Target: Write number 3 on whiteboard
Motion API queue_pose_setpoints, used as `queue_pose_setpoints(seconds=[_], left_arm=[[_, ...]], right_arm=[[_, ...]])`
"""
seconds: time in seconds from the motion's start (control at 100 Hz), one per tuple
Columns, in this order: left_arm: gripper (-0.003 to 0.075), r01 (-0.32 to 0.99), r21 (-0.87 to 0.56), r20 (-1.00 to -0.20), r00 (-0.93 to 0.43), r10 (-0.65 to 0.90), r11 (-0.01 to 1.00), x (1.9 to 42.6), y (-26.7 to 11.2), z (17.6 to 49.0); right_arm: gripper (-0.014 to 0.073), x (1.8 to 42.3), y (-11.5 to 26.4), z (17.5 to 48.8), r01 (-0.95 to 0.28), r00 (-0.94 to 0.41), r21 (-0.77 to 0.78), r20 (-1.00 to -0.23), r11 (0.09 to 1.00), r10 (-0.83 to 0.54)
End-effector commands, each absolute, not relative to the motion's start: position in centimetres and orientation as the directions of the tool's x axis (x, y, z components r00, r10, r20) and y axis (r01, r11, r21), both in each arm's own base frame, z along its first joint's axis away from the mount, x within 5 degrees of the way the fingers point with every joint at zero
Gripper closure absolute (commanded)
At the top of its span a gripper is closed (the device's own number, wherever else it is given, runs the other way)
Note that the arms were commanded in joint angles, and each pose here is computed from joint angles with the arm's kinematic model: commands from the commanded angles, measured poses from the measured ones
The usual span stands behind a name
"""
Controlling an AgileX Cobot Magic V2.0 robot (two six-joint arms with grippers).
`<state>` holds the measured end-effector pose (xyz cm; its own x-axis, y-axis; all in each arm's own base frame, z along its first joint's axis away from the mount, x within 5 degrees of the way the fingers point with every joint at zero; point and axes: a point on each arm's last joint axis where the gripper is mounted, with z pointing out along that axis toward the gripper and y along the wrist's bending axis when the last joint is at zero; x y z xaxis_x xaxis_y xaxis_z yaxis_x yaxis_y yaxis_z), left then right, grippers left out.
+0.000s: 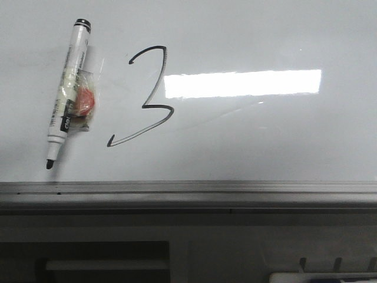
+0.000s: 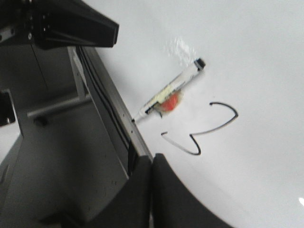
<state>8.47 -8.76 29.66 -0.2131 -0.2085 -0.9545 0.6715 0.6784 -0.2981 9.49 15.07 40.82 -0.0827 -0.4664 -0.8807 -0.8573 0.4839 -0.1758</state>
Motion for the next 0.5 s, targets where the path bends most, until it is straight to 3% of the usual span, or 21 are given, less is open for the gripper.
queue_pose_setpoints(seconds=[0.0,0.18,0.49], left_arm=[[0.0741,0.706,-0.188,-0.978,-0.076,-0.192,0.682,7.8,-8.0,31.1],[0.0741,0.759,0.014,-0.997,0.06,-0.048,0.651,5.8,-6.8,31.0],[0.0741,0.791,0.031,-0.996,0.073,-0.044,0.612,3.5,-4.8,29.9]], right_arm=[[0.0645,8.6,13.5,41.9,-0.839,0.035,-0.196,-0.951,0.508,-0.308],[0.0645,5.8,9.3,38.5,-0.829,0.168,-0.199,-0.98,0.523,-0.105],[0.0645,2.9,4.7,29.1,-0.822,0.238,-0.207,-0.971,0.531,-0.011]])
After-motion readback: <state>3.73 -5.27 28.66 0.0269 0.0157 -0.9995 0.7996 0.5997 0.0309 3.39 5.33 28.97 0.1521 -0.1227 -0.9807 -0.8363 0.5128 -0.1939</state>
